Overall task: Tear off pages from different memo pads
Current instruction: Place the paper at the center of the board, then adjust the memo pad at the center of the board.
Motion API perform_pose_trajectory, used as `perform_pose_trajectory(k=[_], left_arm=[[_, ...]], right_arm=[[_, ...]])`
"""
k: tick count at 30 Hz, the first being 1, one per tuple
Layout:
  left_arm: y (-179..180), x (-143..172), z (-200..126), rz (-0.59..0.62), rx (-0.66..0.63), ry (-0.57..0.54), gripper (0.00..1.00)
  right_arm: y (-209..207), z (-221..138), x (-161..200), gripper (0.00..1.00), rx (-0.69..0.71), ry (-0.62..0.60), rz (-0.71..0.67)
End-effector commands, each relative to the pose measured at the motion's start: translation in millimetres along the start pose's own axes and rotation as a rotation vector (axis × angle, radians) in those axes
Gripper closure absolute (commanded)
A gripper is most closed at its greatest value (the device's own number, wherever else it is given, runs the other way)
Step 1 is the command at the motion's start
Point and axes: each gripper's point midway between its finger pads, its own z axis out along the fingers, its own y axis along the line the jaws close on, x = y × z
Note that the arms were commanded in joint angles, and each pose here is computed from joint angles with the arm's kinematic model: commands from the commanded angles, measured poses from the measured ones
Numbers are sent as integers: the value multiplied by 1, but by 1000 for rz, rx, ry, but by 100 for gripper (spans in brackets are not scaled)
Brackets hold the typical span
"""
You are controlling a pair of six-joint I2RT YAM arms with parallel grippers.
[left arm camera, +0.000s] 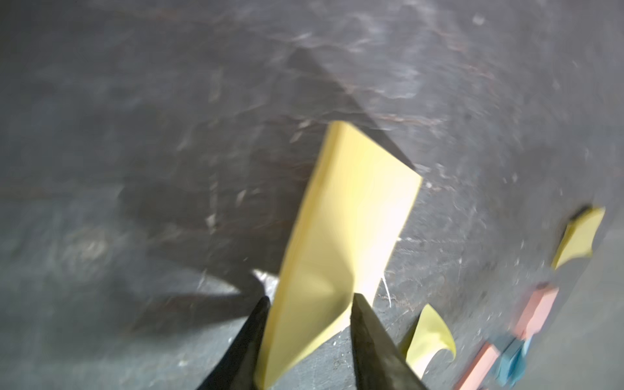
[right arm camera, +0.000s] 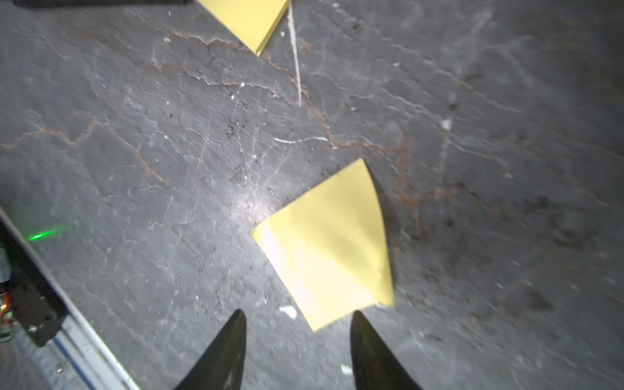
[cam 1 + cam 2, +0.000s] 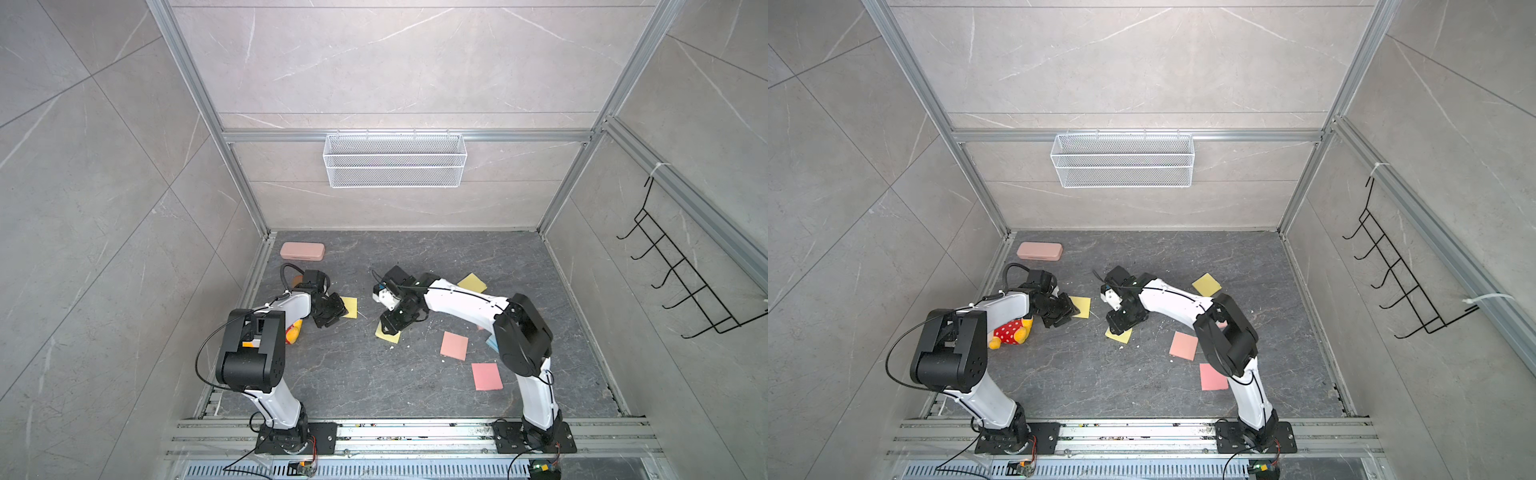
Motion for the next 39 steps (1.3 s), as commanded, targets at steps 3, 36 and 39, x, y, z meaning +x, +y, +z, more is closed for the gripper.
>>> perform_pose_trajectory(k=[3,36,39], left_arm=[[13,-7,-25,3,-136,-71,45],[-214,220,14,792,216,257,46],[-209,211,12,763,217,247,46]], right_arm=[[-23,-61,13,49,3,-114,216],[-153,-38,144,49,55,-114,845],[-150,-32,115,50,37,-115,786]])
